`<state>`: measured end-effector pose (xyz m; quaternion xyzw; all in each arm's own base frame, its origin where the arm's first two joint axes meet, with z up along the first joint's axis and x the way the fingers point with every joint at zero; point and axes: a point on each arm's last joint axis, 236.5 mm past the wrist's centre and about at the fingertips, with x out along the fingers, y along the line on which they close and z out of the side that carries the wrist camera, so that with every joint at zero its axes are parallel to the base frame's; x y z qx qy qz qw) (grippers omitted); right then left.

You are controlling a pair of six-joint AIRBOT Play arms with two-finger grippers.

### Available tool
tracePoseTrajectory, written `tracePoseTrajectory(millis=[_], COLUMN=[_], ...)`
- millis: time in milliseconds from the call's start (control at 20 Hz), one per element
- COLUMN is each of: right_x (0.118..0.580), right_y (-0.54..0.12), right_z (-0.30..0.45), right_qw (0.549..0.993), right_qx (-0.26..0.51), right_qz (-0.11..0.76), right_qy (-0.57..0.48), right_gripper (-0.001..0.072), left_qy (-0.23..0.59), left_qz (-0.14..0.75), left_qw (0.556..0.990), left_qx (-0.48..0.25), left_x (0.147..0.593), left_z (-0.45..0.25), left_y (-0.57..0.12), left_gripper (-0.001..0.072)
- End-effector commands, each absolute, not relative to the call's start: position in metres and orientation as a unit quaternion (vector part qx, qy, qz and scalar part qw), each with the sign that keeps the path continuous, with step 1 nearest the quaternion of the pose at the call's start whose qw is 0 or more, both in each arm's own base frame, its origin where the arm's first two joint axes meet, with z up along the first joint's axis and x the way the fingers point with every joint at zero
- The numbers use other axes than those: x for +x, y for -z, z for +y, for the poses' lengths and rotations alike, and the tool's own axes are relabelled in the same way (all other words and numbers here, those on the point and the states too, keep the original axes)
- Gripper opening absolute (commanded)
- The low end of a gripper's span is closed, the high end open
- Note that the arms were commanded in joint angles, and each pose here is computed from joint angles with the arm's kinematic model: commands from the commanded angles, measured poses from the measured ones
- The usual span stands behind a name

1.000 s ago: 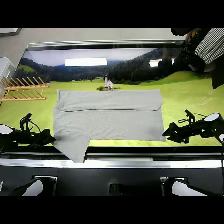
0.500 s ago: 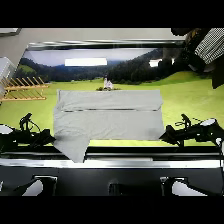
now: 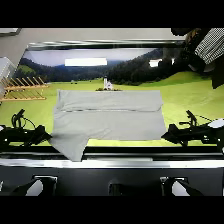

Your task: Fold the clothes and pants, and hang the long-sleeved shirts on hangers.

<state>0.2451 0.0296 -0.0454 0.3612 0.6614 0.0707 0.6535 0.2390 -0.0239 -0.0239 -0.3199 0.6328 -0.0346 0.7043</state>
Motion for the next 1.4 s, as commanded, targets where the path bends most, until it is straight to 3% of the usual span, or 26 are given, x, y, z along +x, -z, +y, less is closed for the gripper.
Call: tracePoseTrajectory(millis=[0, 200, 350, 500, 900, 1350], right_x=[0.215, 0.221, 0.266, 0.307, 0.442, 0.496], right_y=[0.017, -0.007, -0.022, -0.014, 0.015, 0.033], right_z=[0.021, 0.018, 0.012, -0.005, -0.010, -0.027], right_qw=[0.664, 0.698, 0.734, 0.736, 0.785, 0.801], right_qx=[0.336, 0.333, 0.346, 0.350, 0.289, 0.287], right_qz=[0.668, 0.633, 0.584, 0.579, 0.547, 0.526], right_qy=[-0.021, -0.007, -0.025, -0.027, -0.020, -0.007], right_gripper=[0.0032, 0.0031, 0.0031, 0.0031, 0.0031, 0.0032], left_qy=[0.006, 0.026, 0.049, 0.059, 0.076, 0.094], left_qz=[0.609, 0.566, 0.529, 0.520, 0.523, 0.540], left_qw=[0.716, 0.745, 0.767, 0.777, 0.781, 0.768], left_qx=[-0.341, -0.352, -0.359, -0.349, -0.333, -0.331], left_x=[0.225, 0.233, 0.271, 0.317, 0.433, 0.518], left_z=[-0.029, -0.040, -0.044, -0.044, -0.044, -0.063], left_y=[-0.012, -0.039, -0.052, -0.054, -0.043, -0.002], left_gripper=[0.0017, 0.0016, 0.0016, 0.0016, 0.0016, 0.0016])
